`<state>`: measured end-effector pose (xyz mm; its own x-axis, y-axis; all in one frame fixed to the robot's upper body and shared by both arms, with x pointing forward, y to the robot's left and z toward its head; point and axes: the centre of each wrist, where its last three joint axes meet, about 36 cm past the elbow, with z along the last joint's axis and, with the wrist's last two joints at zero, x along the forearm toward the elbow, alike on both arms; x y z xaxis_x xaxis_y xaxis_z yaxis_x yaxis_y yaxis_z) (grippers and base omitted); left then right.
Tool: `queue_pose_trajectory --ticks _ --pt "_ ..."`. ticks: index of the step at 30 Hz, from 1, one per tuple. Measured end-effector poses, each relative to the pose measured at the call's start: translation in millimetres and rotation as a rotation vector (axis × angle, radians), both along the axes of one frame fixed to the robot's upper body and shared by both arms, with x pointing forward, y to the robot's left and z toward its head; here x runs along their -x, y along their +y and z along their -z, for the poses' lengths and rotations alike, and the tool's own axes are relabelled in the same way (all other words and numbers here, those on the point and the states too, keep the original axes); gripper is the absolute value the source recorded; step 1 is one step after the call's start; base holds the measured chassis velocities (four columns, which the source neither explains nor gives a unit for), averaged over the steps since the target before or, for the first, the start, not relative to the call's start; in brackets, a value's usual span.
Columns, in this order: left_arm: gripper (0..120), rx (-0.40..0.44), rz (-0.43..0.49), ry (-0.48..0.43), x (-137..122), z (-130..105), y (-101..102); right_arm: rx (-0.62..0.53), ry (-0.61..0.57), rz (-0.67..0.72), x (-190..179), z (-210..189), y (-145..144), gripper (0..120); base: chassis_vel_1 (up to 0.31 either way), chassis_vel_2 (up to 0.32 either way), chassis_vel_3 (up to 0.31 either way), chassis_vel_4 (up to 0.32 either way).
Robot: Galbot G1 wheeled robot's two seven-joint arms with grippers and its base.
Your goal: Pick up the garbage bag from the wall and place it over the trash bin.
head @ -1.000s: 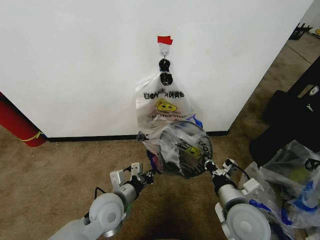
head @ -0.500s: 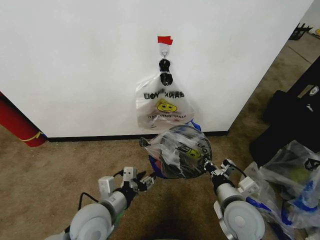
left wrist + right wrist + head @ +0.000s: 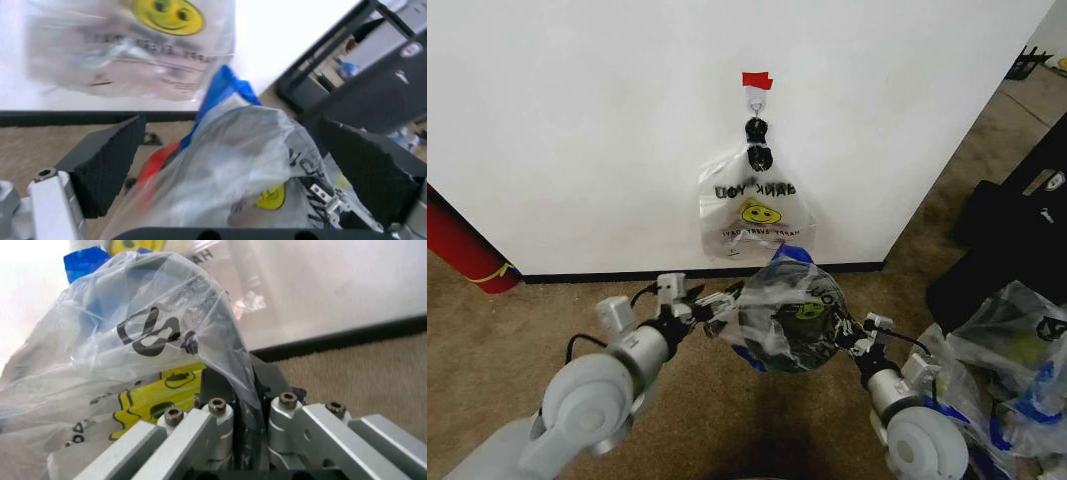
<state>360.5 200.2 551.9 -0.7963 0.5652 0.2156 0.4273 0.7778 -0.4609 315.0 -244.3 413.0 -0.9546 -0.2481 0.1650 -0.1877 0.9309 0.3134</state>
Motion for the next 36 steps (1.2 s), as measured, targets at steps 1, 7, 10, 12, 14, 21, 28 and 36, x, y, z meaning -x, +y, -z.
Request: queue_pose_trajectory --ticks 1,7,10,12,14,21,28,36 --pt "100 0.002 0.017 0.001 -8 -2 -1 0.021 -0.016 -0.017 1 2 -2 1 0.000 0.000 0.000 0.000" --pt "100 -0.004 0.070 0.056 -49 -13 -5 0.063 -0.035 -0.044 7 6 -3 1 0.000 0.000 0.000 0.000" --pt "100 -0.006 0.066 0.091 -73 -13 -7 0.083 -0.043 -0.048 11 10 -1 1 0.000 0.000 0.000 0.000" --pt "100 -0.008 0.061 0.092 -78 -13 -8 0.086 -0.045 -0.049 12 10 -1 1 0.000 0.000 0.000 0.000" --pt "98 -0.010 0.054 0.095 -85 -11 -8 0.099 -0.055 -0.055 12 11 1 1 0.000 0.000 0.000 0.000" --pt "94 -0.028 0.058 0.098 -89 -5 -14 0.123 -0.080 -0.077 14 9 5 1 0.000 0.000 0.000 0.000" --pt "89 -0.061 0.054 0.108 -89 5 -18 0.150 -0.104 -0.080 17 5 11 1 0.000 0.000 0.000 0.000" --pt "59 -0.069 0.066 0.131 -88 12 -18 0.149 -0.114 -0.079 18 0 12 1 0.000 0.000 0.000 0.000"
